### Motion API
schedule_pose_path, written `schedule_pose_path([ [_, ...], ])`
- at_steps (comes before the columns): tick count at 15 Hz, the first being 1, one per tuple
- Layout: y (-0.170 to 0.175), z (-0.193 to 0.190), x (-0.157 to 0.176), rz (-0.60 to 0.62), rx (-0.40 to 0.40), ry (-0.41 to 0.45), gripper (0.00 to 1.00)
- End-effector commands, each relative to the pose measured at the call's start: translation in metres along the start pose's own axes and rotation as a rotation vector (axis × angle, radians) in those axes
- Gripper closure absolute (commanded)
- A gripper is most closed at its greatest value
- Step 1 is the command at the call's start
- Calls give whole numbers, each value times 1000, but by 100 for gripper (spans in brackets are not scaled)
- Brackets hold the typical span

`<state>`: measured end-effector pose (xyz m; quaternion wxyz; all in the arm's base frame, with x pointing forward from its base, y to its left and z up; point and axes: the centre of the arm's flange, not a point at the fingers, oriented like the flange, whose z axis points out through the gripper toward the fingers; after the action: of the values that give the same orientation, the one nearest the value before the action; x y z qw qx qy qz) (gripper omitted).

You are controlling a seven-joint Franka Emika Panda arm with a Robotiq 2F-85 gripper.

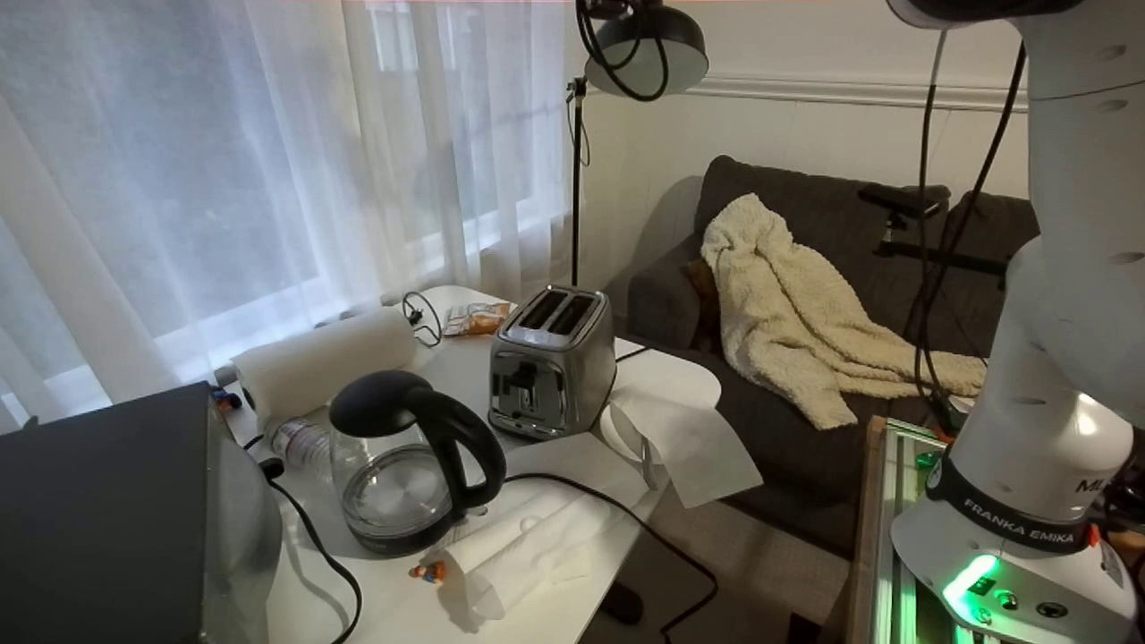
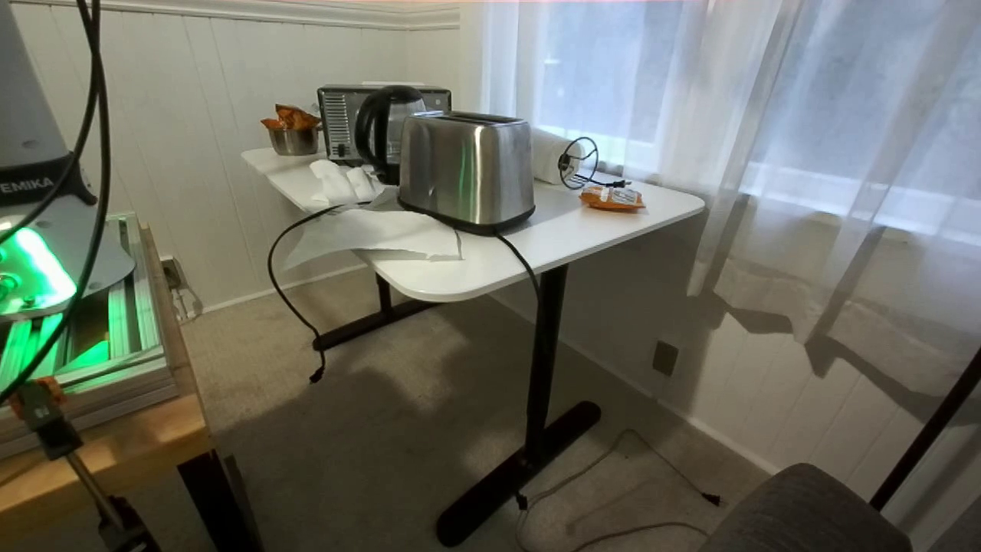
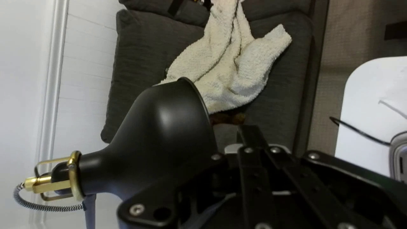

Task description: Turn the lamp head in an anticlockwise direction and then push it down

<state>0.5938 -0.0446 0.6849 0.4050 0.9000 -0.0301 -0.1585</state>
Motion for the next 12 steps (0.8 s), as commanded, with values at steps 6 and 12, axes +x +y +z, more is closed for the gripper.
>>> schedule_pose_path([
  [6, 47, -15, -81, 12, 157, 452, 32],
  [12, 108, 43, -101, 58, 500, 512, 0],
])
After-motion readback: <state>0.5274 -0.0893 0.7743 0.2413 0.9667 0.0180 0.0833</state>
